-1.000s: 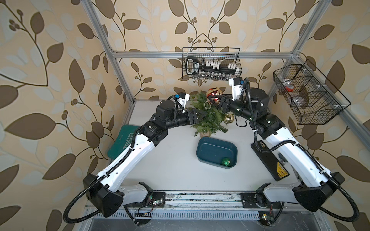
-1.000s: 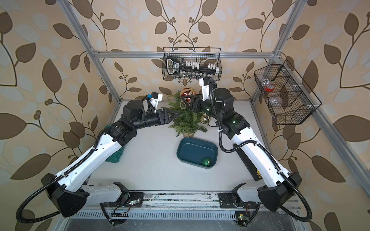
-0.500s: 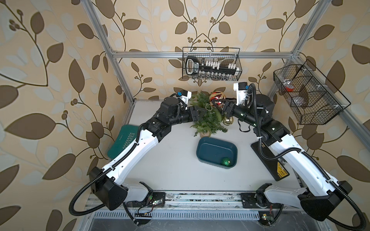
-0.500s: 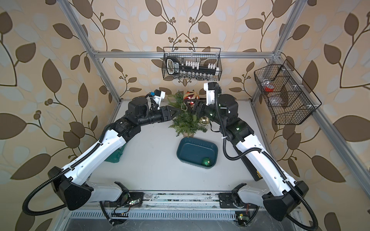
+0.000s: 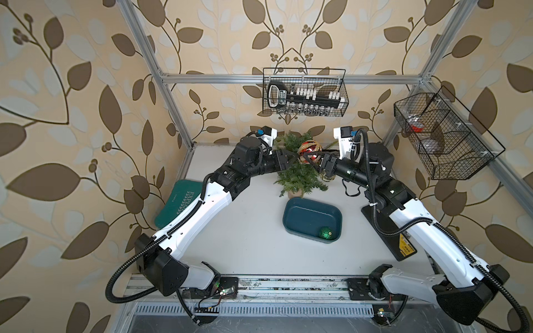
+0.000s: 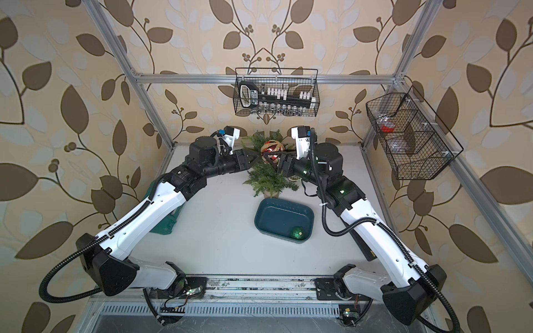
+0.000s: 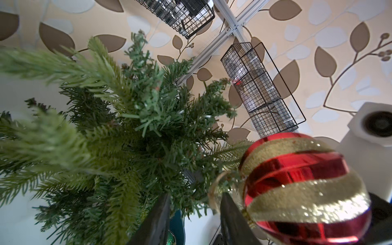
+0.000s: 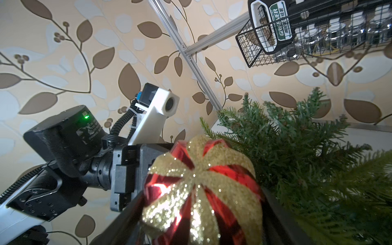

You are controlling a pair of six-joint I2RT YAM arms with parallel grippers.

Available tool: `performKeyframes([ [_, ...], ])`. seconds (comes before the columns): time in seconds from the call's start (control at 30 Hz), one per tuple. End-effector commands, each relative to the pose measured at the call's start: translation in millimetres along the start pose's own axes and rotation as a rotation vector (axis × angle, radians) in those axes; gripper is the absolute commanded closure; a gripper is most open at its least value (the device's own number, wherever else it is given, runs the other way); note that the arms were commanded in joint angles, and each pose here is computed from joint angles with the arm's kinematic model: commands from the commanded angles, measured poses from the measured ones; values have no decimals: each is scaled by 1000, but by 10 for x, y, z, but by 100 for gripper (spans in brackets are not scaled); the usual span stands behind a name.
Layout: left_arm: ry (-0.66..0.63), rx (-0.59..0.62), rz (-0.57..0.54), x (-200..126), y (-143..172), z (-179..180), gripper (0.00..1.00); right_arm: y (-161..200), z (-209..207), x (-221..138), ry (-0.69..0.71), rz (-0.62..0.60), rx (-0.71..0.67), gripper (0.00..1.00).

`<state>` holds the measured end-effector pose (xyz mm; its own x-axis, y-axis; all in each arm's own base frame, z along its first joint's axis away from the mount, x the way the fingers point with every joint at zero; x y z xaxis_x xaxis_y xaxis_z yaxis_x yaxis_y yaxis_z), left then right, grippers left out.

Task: Decorate the small christmas tree with ornaments
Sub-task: Hang an ornament on the christmas tree.

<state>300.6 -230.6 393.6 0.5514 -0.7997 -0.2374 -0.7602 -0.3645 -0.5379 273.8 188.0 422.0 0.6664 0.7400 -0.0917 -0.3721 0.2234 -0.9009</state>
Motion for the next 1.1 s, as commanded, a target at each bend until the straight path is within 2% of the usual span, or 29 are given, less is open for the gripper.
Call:
performKeyframes([
  [0.0, 23, 57, -67, -86, -162, -144, 61, -39, 100, -68, -70, -22, -5, 32],
  [0.23, 15, 64, -72, -99, -173, -142, 61, 31, 156, -94, -124, 6, -8, 24],
  [0.5, 20, 63, -67, -77, -181, -131, 61, 70, 168, -95, -140, 24, -9, 22],
  [0.57, 24, 62, -63, -70, -185, -138, 61, 81, 159, -88, -137, 32, -11, 19],
  [1.07, 12, 58, -69, -131, -165, -115, 59, 63, 203, -161, -142, 27, -33, 20],
])
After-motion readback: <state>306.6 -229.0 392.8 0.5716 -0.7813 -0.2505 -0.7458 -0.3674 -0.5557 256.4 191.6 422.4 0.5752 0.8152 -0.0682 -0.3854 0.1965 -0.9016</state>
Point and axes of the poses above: each gripper's point midway between its finger pads, its own x axis out along the fingers, its own z axis along the line the jaws close on, y = z × x, the point moved 7 cm from there along -x, back along the fingers, and after that the axes turned 8 degrees about -x, right-handed, at the moved point
